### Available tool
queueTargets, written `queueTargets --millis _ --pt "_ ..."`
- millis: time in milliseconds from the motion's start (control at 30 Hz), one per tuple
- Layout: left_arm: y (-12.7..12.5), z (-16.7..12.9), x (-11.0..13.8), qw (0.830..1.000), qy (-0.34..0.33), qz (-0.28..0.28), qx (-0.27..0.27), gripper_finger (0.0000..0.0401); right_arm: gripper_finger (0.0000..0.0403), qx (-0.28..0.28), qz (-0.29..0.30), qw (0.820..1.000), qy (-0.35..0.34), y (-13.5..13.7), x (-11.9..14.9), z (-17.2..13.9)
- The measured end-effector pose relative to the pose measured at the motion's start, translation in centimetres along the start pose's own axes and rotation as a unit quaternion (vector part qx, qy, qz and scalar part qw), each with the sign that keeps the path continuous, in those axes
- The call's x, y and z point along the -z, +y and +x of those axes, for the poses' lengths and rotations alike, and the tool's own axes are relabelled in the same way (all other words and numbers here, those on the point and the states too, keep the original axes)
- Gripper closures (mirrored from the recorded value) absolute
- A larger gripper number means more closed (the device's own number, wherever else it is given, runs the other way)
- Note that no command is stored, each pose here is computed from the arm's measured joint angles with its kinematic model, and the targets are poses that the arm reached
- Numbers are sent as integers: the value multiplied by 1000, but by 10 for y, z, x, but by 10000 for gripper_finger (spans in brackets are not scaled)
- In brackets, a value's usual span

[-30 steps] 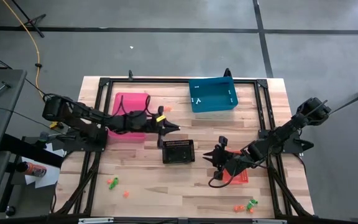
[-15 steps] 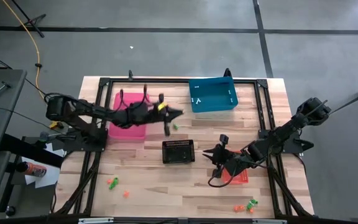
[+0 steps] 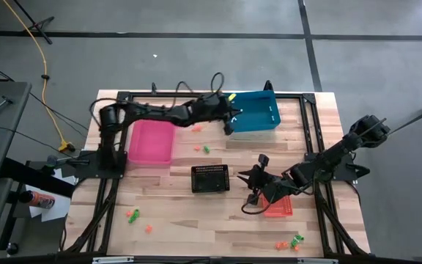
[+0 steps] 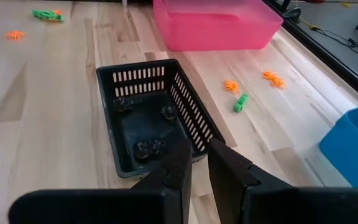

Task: Sort Halloween decoration
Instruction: Put the white bone toy into the blue bin

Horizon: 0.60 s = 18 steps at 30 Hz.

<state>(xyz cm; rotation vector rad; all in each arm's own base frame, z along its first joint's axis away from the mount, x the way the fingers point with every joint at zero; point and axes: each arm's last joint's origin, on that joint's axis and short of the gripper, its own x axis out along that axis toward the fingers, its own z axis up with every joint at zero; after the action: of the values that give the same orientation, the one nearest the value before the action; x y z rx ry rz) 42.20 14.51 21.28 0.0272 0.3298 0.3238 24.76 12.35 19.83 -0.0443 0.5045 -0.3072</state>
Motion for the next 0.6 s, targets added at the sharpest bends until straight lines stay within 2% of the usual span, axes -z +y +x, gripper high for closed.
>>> queueTargets --millis 200,333,600 --pt "11 27 13 998 47 -1 -49 400 353 -1 9 1000 1 0 0 0" --pt "14 28 18 995 66 -11 -68 400 353 -4 10 1000 1 0 0 0" --pt "12 25 32 987 140 -34 -67 400 353 -10 15 1000 2 1 0 0"
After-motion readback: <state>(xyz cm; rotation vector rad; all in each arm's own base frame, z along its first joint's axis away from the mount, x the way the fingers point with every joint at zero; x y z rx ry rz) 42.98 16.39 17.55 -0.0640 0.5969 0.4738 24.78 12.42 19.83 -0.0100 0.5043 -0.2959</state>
